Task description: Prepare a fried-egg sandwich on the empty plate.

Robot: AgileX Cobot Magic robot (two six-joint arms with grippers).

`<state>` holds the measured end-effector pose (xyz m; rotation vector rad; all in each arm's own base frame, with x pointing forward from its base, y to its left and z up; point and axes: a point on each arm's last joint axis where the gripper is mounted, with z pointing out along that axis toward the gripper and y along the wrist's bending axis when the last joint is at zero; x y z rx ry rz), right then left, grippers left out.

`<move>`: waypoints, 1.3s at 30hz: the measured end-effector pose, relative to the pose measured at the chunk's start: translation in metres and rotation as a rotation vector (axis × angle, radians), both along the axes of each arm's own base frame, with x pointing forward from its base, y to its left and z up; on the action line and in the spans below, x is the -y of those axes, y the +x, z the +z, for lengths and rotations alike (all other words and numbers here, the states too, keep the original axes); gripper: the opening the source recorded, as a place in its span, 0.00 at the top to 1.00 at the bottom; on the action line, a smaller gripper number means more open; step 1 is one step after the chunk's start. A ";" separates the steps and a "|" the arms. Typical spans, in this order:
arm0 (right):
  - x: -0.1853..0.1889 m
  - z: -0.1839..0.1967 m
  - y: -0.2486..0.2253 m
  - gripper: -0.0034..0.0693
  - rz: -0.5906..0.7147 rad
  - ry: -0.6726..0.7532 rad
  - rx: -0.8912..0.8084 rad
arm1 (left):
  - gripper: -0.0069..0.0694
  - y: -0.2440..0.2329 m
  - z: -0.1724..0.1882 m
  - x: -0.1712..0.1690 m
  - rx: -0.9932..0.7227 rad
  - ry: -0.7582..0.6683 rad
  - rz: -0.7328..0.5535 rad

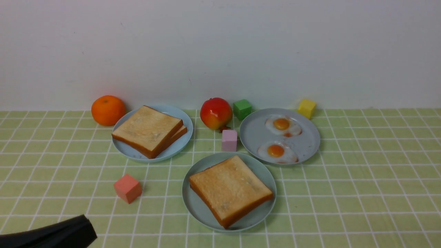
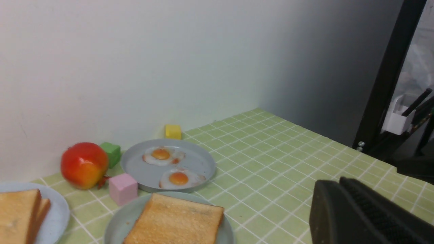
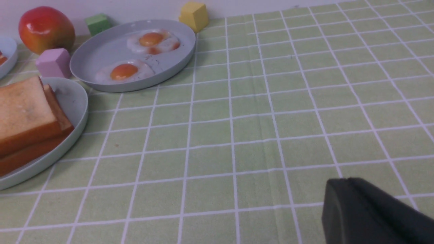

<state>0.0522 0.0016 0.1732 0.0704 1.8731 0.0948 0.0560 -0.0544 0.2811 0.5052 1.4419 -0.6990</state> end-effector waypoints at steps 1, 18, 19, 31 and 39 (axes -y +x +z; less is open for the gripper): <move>0.000 0.000 0.000 0.94 0.000 0.000 0.000 | 0.87 0.000 0.000 -0.002 0.013 0.002 0.022; 0.000 0.000 0.000 0.92 0.000 0.000 0.000 | 0.93 0.000 -0.089 -0.051 -0.241 -0.143 0.725; 0.000 0.000 0.000 0.92 -0.001 0.000 0.000 | 0.93 0.000 -0.093 -0.051 -0.275 -0.134 0.716; 0.000 0.000 0.000 0.91 -0.001 0.000 -0.001 | 0.93 -0.004 -0.112 -0.053 -0.443 0.007 0.754; 0.000 0.000 0.000 0.91 -0.001 0.000 -0.001 | 0.93 -0.004 -0.112 -0.053 -0.443 0.007 0.754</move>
